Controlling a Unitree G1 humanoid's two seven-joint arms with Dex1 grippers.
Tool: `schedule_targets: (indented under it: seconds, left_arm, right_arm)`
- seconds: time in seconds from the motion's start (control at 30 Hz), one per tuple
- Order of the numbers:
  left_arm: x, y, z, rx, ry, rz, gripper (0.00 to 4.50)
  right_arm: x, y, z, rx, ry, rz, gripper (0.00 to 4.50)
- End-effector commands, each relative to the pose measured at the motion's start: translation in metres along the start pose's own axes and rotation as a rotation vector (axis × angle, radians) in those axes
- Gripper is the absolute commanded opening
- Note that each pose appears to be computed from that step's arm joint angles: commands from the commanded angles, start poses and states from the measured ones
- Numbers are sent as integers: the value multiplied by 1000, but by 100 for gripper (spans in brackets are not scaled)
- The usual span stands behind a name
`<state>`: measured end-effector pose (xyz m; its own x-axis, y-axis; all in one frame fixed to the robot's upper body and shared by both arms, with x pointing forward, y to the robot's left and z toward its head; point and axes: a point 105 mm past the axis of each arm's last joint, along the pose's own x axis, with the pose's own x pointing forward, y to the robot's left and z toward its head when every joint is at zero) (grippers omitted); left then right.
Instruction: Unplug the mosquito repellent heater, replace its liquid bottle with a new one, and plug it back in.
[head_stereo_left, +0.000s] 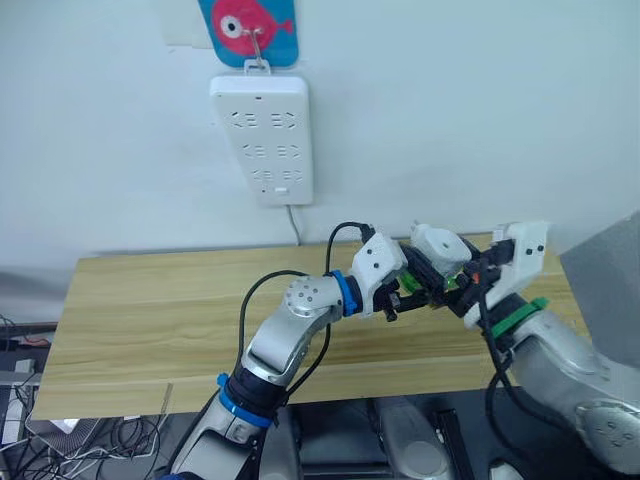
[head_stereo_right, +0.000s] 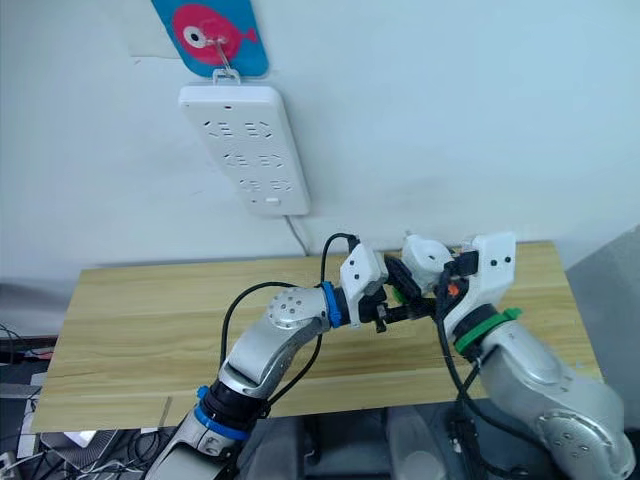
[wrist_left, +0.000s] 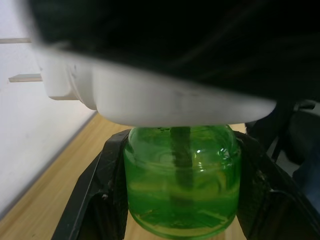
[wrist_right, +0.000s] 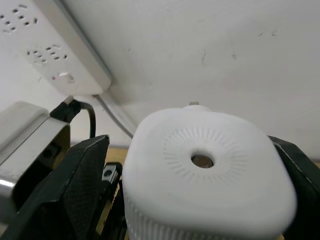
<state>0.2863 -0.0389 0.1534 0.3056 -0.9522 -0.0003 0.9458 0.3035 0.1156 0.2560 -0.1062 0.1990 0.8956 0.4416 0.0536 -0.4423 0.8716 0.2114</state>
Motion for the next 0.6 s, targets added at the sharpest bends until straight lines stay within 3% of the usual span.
schedule_targets:
  seconds: [0.03,0.23,0.4,0.5,0.6]
  left_arm:
    - [0,-3,21,13,-77,-3,226]
    - [0,-5,22,16,-80,-4,226]
    - [-3,-7,19,25,-70,-12,226]
    - [-5,-7,19,29,-69,-8,226]
    - [-10,-8,19,16,-75,-14,318]
  right_arm:
    - [-2,3,10,-10,-69,-19,447]
    - [-1,1,12,-2,-95,-32,447]
    - [1,3,15,14,-111,-12,298]
    - [1,4,16,12,-115,-4,300]
    - [1,4,16,12,-117,-4,300]
